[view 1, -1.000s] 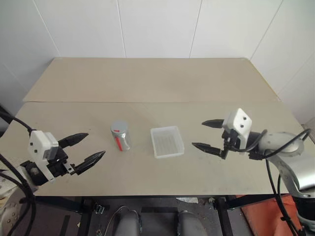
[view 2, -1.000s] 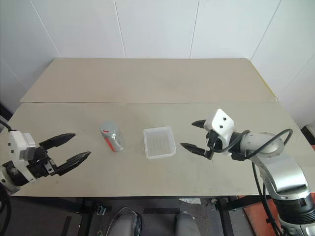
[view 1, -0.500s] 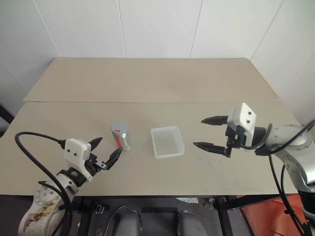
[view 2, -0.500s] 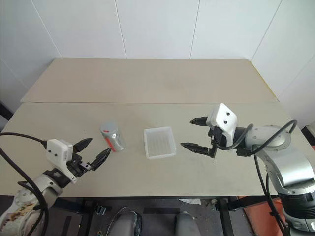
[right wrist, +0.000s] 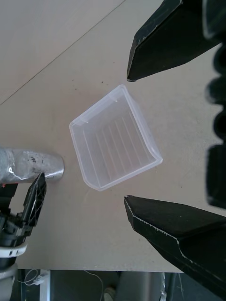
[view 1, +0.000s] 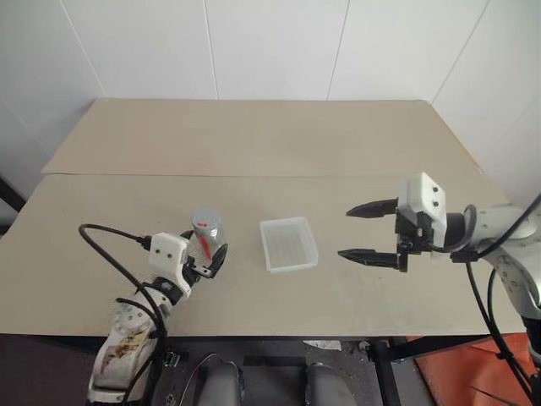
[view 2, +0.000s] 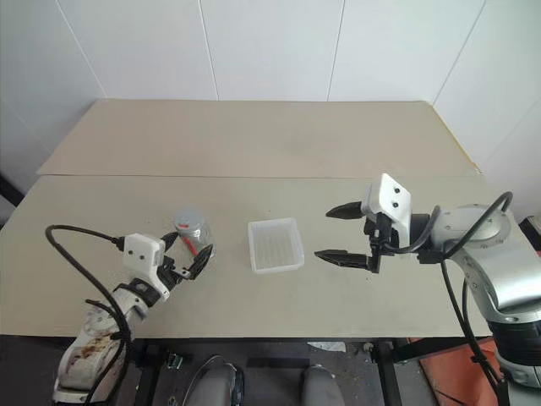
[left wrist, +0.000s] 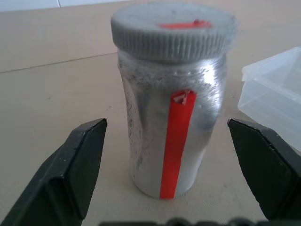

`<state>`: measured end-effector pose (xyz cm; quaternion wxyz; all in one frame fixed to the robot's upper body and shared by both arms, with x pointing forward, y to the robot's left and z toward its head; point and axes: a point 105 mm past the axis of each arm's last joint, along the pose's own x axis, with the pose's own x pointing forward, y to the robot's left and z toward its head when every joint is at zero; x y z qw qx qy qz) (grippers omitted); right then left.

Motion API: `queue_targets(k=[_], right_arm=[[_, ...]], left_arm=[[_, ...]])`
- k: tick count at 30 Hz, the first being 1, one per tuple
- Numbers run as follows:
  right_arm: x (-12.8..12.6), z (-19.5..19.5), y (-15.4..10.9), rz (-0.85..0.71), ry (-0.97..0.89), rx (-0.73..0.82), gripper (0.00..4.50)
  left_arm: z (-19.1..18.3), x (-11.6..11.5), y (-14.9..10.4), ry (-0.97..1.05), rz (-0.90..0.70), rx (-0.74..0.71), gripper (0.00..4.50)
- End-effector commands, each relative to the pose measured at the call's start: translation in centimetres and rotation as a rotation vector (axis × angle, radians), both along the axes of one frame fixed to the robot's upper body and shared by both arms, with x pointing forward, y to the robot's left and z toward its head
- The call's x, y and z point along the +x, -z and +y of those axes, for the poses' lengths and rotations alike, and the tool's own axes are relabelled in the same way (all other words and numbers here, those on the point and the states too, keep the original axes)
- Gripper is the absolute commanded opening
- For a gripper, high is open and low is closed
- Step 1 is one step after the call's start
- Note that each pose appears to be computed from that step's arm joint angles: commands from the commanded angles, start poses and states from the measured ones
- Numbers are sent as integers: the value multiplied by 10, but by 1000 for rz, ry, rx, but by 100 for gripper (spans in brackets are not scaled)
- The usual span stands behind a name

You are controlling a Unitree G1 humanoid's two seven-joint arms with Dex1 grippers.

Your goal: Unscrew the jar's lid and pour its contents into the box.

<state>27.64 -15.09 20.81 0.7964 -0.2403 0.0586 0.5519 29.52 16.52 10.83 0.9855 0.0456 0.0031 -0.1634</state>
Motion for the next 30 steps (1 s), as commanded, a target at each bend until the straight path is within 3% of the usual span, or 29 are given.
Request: queue_targets(k=[1,20,23,28,30], right_arm=[[-1,-3,-17,-82,-2,-11,450],[-2,-4,-24,-109,-19,-26,450],[-2,-4,-23,-110,-20,-25,450],[-2,-3,-23,-110,-20,-25,450],[-2,-3,-23,-111,-19,-23,450]], left_arm=[[-4,8,-10,-32,-75,-1,446],[-18,26,-17,-84,-145,-14,446],[-18,27,-16,-79,-140,-9,390],[-22,24,-17,-68,-148,-11,222],[-22,23,-18,-66,-148,-13,193]])
